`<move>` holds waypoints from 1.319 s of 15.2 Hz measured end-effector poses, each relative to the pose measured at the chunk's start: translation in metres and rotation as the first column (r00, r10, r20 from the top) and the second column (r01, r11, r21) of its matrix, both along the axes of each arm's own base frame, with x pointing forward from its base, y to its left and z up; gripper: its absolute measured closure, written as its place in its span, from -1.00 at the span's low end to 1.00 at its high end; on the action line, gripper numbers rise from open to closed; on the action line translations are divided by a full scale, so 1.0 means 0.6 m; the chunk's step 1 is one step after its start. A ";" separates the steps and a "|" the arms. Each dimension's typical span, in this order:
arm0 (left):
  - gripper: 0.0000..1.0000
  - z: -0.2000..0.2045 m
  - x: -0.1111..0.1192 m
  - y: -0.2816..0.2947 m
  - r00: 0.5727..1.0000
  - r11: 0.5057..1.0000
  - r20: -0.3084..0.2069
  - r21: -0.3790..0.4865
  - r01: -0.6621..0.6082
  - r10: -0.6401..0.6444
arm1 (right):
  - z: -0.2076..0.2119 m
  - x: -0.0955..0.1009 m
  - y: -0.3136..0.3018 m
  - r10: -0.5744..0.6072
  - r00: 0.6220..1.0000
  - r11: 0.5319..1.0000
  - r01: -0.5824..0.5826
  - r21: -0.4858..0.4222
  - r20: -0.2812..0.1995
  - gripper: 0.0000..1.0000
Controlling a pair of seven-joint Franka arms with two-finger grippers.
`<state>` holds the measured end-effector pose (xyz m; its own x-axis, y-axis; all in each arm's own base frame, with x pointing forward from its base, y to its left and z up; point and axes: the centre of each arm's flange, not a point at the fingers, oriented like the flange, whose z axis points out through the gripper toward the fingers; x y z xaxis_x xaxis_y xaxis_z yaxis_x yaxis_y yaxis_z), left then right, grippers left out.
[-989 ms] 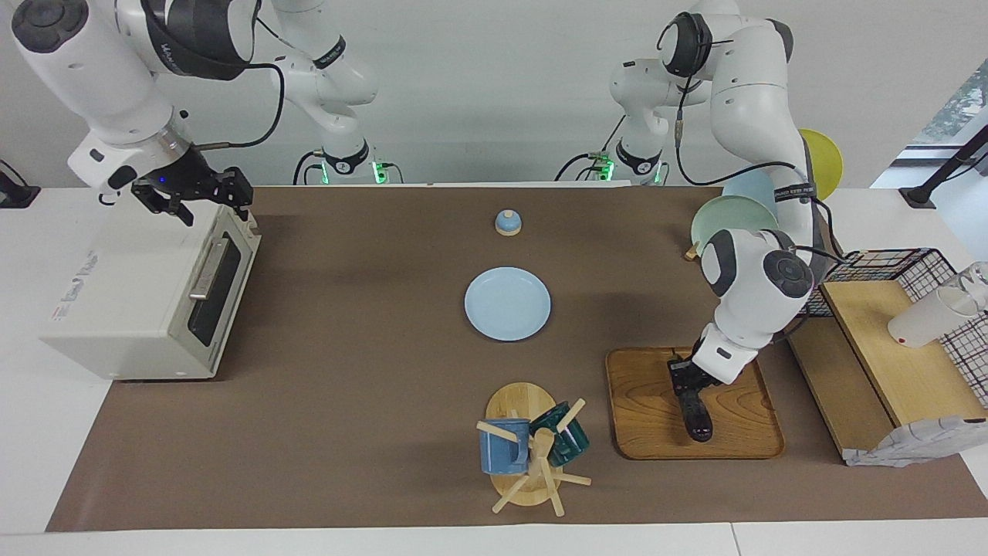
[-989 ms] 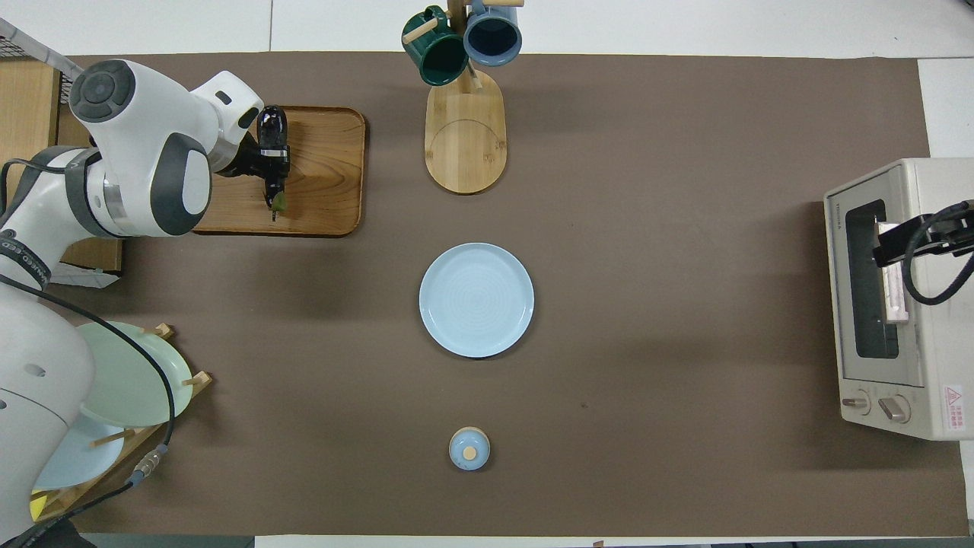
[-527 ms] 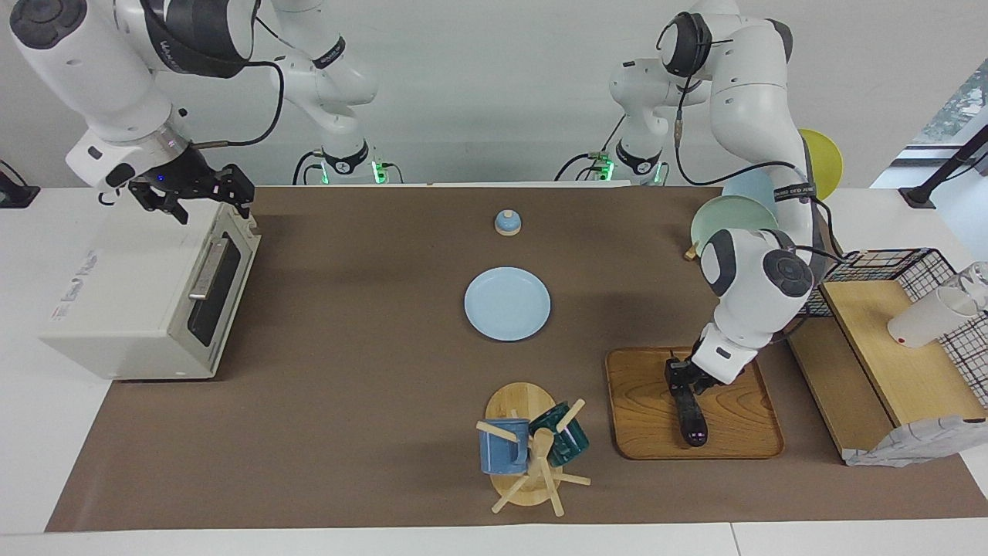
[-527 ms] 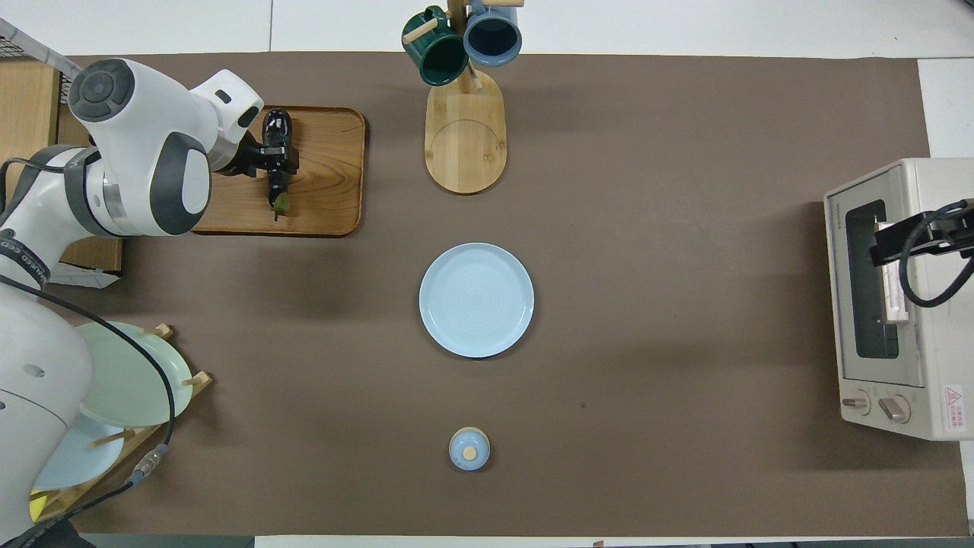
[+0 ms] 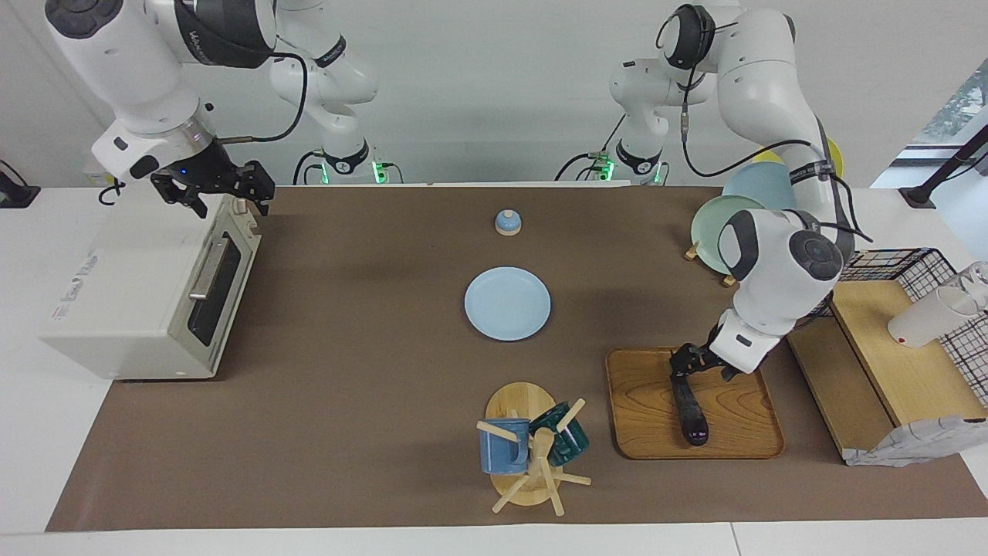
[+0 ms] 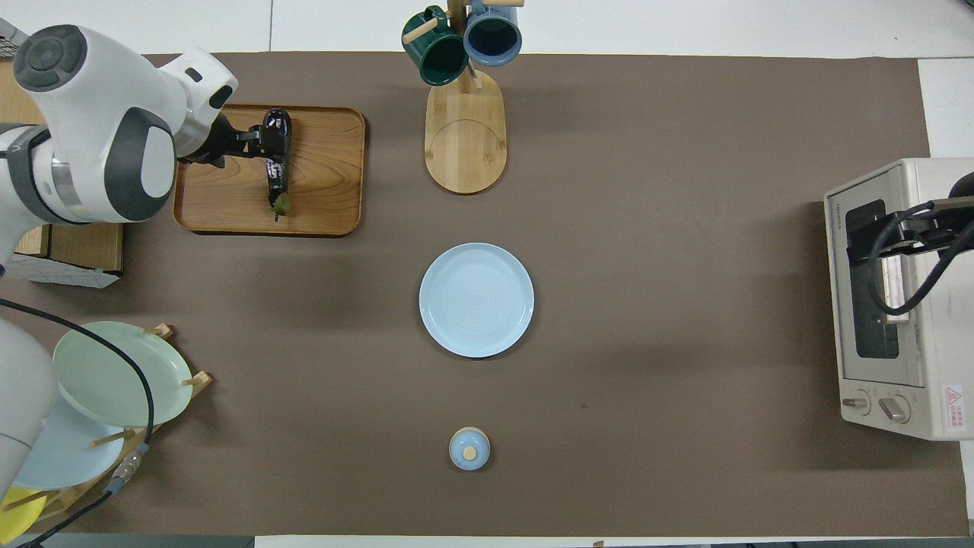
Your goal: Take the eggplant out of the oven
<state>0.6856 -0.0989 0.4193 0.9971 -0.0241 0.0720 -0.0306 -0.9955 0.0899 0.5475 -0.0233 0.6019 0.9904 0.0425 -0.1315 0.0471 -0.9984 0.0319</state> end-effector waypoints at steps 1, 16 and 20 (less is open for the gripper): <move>-1.00 0.030 -0.010 0.001 1.000 1.000 -0.001 0.002 0.000 0.000 | 0.001 0.000 -0.004 -0.005 1.000 1.000 0.005 0.000 0.001 -1.00; -1.00 0.302 -0.249 0.021 0.986 0.998 -0.168 0.054 0.027 -0.017 | 0.013 -0.010 -0.010 -0.046 0.999 0.999 0.046 -0.004 0.004 -1.00; -1.00 0.267 -0.285 0.020 0.975 0.998 -0.224 0.070 0.002 0.013 | 0.011 -0.011 -0.012 -0.049 0.999 0.999 0.049 -0.004 0.000 -1.00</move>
